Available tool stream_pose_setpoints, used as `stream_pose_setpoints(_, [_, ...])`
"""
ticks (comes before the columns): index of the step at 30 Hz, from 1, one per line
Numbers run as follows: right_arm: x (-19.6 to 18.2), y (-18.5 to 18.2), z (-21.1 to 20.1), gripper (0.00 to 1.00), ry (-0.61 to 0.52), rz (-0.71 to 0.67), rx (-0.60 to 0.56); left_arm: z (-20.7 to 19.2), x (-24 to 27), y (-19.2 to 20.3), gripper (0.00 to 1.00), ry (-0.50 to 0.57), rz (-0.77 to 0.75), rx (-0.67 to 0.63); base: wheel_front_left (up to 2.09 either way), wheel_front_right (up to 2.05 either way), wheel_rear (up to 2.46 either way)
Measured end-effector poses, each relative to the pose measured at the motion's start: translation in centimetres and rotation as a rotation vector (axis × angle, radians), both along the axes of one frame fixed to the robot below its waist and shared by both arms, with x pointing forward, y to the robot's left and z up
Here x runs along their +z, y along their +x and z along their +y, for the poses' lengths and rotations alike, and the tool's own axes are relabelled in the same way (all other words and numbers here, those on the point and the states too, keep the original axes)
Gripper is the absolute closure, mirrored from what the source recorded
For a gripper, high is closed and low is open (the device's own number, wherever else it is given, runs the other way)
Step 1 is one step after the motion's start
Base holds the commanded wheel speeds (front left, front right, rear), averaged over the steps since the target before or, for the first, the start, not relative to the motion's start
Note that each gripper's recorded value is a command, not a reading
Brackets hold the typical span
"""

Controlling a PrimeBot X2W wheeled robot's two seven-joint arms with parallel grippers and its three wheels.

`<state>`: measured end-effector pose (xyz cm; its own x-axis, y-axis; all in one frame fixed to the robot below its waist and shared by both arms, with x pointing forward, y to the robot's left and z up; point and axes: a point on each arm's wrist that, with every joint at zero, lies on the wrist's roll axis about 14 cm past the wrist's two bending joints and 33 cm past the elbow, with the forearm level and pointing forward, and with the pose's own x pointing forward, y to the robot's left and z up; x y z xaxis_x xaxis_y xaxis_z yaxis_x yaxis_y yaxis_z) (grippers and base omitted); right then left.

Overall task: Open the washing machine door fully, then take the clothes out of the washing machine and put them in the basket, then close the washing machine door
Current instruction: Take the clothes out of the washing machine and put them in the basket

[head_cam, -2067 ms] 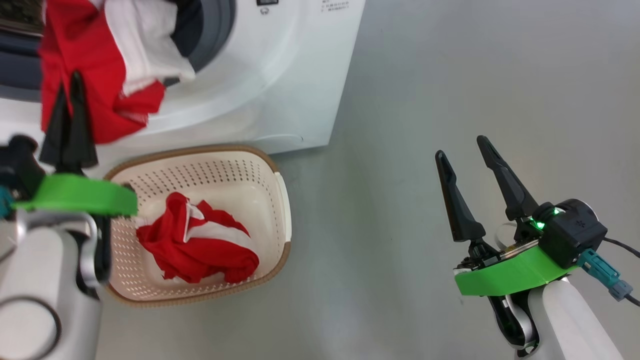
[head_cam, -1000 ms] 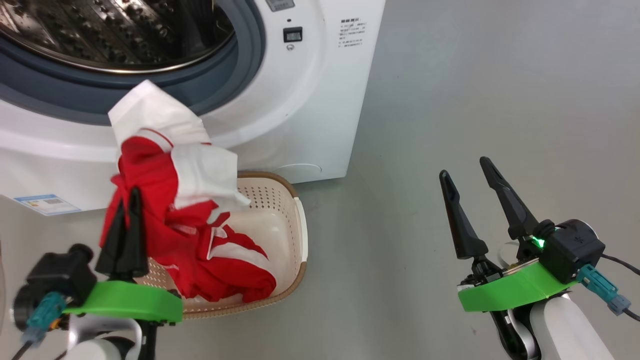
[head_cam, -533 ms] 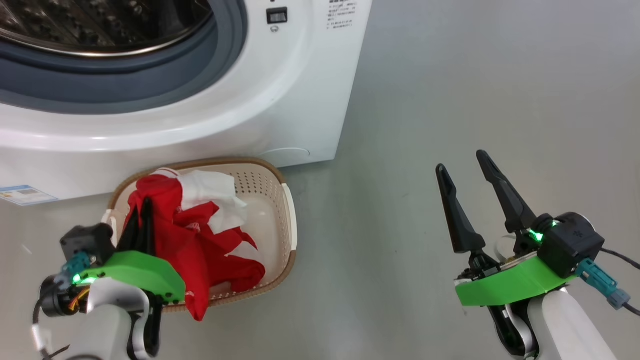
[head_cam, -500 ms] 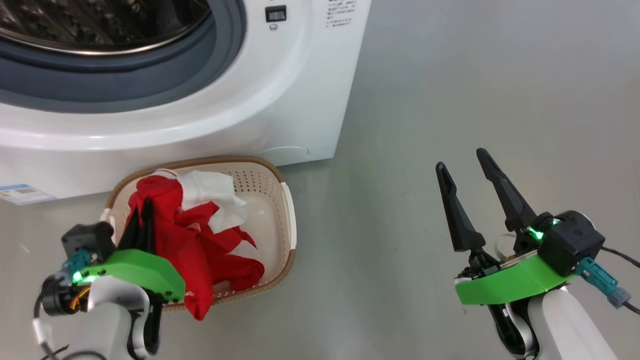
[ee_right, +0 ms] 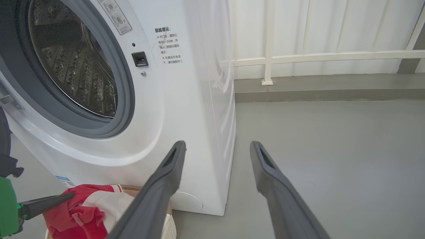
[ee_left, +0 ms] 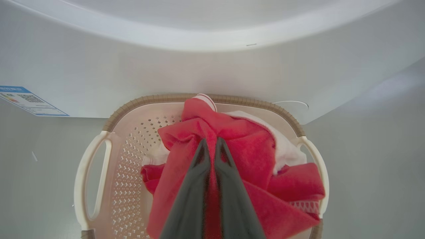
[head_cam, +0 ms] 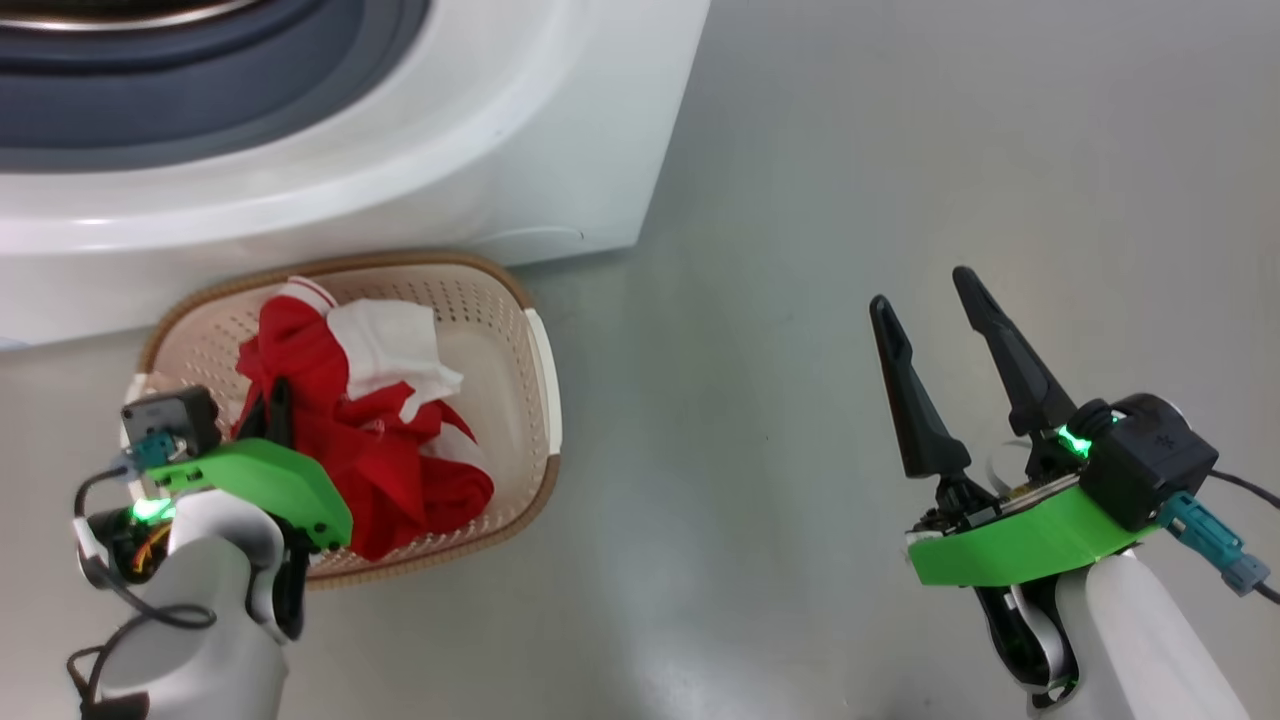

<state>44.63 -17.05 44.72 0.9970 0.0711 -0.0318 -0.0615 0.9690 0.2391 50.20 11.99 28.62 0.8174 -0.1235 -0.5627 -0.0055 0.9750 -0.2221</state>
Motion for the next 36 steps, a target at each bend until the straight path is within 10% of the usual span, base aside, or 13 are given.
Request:
stream_pose_setpoints(12, [-3.0,1.0,-0.6,0.0,0.004,0.066,-0.013,-1.1,-5.7,-0.6,0.96,-0.05,0.161,0.026,0.0,0.0,0.0])
stream_pose_setpoints(16, [-3.3,1.1,-1.1,0.0,0.002,0.071,-0.026,-1.7,-6.7,-0.8,0.57,-0.053,0.187,0.009,0.0,0.0,0.0])
stream_pose_setpoints(18, [-3.4,1.0,-1.3,0.0,-0.002,0.076,-0.03,-2.0,-6.8,-0.6,0.0,-0.055,0.186,0.002,0.0,0.0,0.0])
stream_pose_setpoints(36, [-0.4,0.6,-1.3,0.0,0.019,0.012,-0.035,-2.5,0.6,2.7,0.0,-0.069,-0.064,-0.017,0.0,0.0,0.0])
